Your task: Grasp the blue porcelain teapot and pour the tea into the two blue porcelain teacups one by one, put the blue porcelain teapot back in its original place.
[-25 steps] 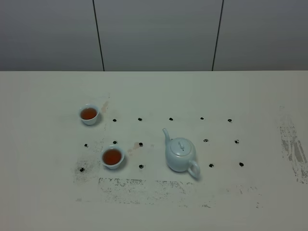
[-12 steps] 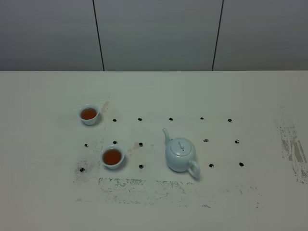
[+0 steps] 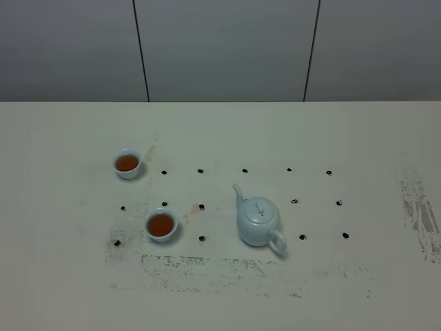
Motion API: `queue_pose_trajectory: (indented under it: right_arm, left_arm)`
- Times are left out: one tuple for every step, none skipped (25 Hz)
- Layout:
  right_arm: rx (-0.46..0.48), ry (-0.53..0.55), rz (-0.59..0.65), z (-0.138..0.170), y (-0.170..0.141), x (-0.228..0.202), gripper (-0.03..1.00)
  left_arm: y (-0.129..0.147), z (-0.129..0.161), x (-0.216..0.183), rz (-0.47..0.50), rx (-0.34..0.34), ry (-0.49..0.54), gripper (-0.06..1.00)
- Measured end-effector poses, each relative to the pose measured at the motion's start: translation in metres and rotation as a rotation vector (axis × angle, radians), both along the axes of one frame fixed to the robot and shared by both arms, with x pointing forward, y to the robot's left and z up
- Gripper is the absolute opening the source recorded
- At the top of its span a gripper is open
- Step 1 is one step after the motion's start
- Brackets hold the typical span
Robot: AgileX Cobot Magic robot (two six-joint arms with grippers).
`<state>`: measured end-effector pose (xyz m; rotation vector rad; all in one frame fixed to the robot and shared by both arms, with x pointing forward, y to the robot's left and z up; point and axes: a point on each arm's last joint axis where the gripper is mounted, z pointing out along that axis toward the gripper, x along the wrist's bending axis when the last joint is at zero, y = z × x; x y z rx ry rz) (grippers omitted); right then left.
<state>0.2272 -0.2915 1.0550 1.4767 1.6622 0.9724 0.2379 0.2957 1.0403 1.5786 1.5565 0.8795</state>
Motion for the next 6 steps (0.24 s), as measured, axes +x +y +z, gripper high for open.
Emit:
queue_pose_trajectory:
  right_arm:
    - [0.000, 0.000, 0.000, 0.0000, 0.0000, 0.0000, 0.23]
    - [0.000, 0.000, 0.000, 0.0000, 0.0000, 0.0000, 0.23]
    - [0.000, 0.000, 0.000, 0.0000, 0.0000, 0.0000, 0.23]
    - [0.000, 0.000, 0.000, 0.0000, 0.0000, 0.0000, 0.23]
    - [0.000, 0.000, 0.000, 0.0000, 0.0000, 0.0000, 0.23]
    - [0.000, 0.000, 0.000, 0.0000, 0.0000, 0.0000, 0.23]
  left_arm:
    - [0.0000, 0.0000, 0.0000, 0.000, 0.000, 0.000, 0.50]
    - [0.0000, 0.0000, 0.0000, 0.000, 0.000, 0.000, 0.50]
    - [0.0000, 0.0000, 0.0000, 0.000, 0.000, 0.000, 0.50]
    - [0.0000, 0.0000, 0.0000, 0.000, 0.000, 0.000, 0.50]
    - [0.0000, 0.0000, 0.0000, 0.000, 0.000, 0.000, 0.50]
    - [0.0000, 0.0000, 0.0000, 0.000, 0.000, 0.000, 0.50]
